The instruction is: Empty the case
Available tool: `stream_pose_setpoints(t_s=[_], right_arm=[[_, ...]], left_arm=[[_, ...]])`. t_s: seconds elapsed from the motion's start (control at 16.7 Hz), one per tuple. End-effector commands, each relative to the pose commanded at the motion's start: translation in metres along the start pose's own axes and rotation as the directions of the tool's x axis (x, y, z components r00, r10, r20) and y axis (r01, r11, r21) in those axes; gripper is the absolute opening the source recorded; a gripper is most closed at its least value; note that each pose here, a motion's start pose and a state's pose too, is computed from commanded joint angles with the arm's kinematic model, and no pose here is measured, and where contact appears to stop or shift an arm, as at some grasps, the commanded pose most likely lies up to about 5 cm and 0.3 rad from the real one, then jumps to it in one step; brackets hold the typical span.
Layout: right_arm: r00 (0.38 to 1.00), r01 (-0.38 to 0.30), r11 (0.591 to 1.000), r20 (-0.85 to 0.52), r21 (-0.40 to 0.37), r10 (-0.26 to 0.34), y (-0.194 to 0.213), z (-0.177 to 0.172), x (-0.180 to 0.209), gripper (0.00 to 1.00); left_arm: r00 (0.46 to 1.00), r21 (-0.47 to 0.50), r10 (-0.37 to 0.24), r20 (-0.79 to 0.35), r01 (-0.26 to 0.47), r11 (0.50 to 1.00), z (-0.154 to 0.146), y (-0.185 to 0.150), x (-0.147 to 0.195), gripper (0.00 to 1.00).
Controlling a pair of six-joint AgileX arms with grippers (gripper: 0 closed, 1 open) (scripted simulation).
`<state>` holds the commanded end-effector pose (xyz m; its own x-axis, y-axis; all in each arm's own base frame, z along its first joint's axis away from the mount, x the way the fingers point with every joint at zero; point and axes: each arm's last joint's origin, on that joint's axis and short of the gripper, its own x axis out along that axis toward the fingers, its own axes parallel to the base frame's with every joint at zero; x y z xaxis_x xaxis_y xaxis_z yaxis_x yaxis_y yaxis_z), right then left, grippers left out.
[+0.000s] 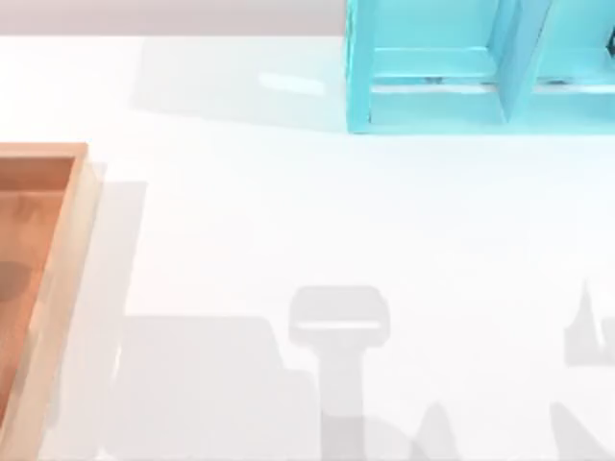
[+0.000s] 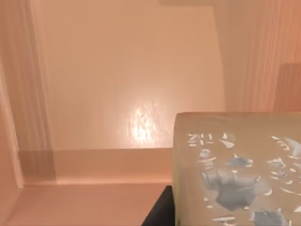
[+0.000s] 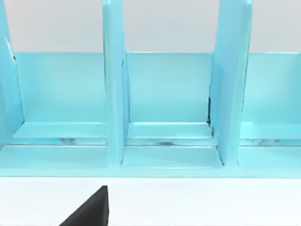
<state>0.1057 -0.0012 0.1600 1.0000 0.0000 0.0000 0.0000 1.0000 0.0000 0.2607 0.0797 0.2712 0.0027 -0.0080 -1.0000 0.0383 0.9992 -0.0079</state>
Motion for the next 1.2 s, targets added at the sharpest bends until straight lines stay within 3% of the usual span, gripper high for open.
stream_pose_setpoints(t_s=[0.3, 0.48, 0.66, 0.9, 1.2], right_arm=[[1.0, 0.0, 1.0, 0.0, 0.0, 0.0, 0.0, 0.0, 0.0, 1.0], [1.0, 0.0, 1.0, 0.0, 0.0, 0.0, 0.0, 0.0, 0.0, 1.0], [1.0, 0.0, 1.0, 0.0, 0.0, 0.0, 0.0, 0.0, 0.0, 1.0], [1.0, 0.0, 1.0, 0.0, 0.0, 0.0, 0.0, 0.0, 0.0, 1.0], [1.0, 0.0, 1.0, 0.0, 0.0, 0.0, 0.0, 0.0, 0.0, 1.0]], left_arm=[[1.0, 0.002, -0.001, -0.002, 0.001, 1.0, 0.001, 0.0, 0.001, 0.0], [0.999, 0.032, -0.012, 0.038, 0.011, 0.999, 0.008, -0.017, 0.003, 0.0], [0.995, 0.065, -0.041, 0.087, 0.035, 0.997, 0.019, -0.062, 0.013, 0.0], [0.993, 0.086, -0.081, 0.084, 0.074, 0.994, 0.01, -0.152, 0.039, 0.0], [1.0, 0.026, -0.028, 0.015, 0.027, 0.999, -0.029, -0.213, 0.079, 0.0]])
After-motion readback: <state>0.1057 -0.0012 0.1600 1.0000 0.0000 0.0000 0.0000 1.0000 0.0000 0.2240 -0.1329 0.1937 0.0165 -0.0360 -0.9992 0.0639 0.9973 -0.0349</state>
